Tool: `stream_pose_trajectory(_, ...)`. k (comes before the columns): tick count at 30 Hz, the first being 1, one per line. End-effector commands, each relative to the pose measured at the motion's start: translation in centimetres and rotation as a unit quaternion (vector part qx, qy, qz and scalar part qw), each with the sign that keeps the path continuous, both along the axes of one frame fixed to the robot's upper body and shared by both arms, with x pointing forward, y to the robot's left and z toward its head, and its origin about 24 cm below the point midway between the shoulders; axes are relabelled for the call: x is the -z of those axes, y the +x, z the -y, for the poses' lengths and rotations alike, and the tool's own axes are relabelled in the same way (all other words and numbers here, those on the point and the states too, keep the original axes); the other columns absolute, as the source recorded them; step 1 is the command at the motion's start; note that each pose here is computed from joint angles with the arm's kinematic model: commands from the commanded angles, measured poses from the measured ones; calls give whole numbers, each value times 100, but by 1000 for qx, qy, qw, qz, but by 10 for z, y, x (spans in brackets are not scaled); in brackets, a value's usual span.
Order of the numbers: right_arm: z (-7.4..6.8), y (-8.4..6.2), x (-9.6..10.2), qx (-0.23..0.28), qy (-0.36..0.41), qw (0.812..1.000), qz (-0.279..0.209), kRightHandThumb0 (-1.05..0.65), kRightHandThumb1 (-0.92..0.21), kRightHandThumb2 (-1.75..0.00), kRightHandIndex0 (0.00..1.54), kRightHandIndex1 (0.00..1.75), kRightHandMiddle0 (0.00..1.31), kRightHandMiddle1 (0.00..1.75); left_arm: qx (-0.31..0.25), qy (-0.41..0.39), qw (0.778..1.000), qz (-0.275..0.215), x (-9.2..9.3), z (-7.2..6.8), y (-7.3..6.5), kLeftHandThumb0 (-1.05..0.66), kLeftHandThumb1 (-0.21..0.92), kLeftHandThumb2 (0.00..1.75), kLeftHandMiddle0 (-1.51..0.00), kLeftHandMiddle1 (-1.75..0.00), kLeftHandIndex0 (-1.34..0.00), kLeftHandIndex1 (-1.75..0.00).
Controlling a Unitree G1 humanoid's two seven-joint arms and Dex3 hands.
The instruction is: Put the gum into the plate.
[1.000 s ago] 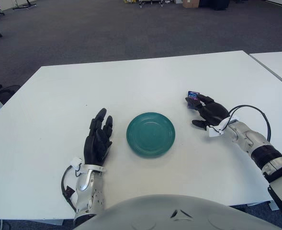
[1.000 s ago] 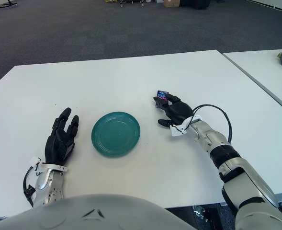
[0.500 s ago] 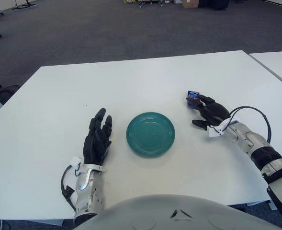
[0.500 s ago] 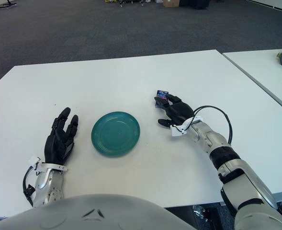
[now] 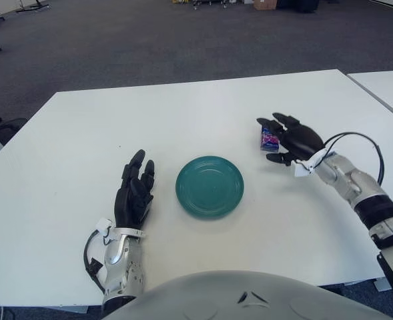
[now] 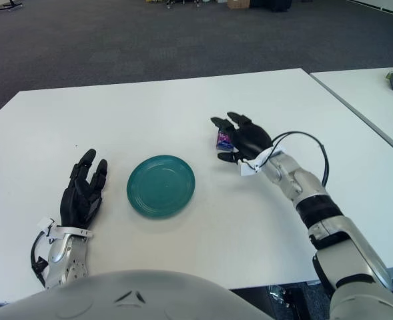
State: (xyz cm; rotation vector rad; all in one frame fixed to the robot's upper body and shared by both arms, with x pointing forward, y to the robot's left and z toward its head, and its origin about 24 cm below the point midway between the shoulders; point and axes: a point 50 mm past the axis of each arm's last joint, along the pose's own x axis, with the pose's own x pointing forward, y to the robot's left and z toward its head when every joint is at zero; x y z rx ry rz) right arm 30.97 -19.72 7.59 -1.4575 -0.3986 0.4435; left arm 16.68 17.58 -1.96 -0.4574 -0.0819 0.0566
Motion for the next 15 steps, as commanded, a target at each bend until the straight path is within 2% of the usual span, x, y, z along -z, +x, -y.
stream_pose_trajectory(1, 0, 8, -17, -19, -19, 999, 19, -105, -92, -74, 11, 0, 0, 24, -4, -27, 998, -50, 20, 4, -10, -95, 92, 80, -20, 0, 0, -55)
stream_pose_trajectory(4, -2, 15, -23, -36, -40, 998, 28, -105, -92, -72, 10, 0, 0, 23, -3, -26, 998, -50, 20, 6, -10, -95, 92, 81, -20, 0, 0, -56)
stream_pose_trajectory(9, -4, 33, -21, -56, -100, 993, 27, -105, -92, -68, 6, 0, 0, 20, -5, -36, 998, -51, 20, 9, -9, -96, 92, 81, -21, 0, 0, -59)
stream_pose_trajectory(15, 3, 40, -16, -75, -147, 986, 27, -105, -92, -63, 1, 0, 0, 12, -7, -37, 998, -47, 20, 10, -10, -95, 92, 80, -21, 0, 0, -61)
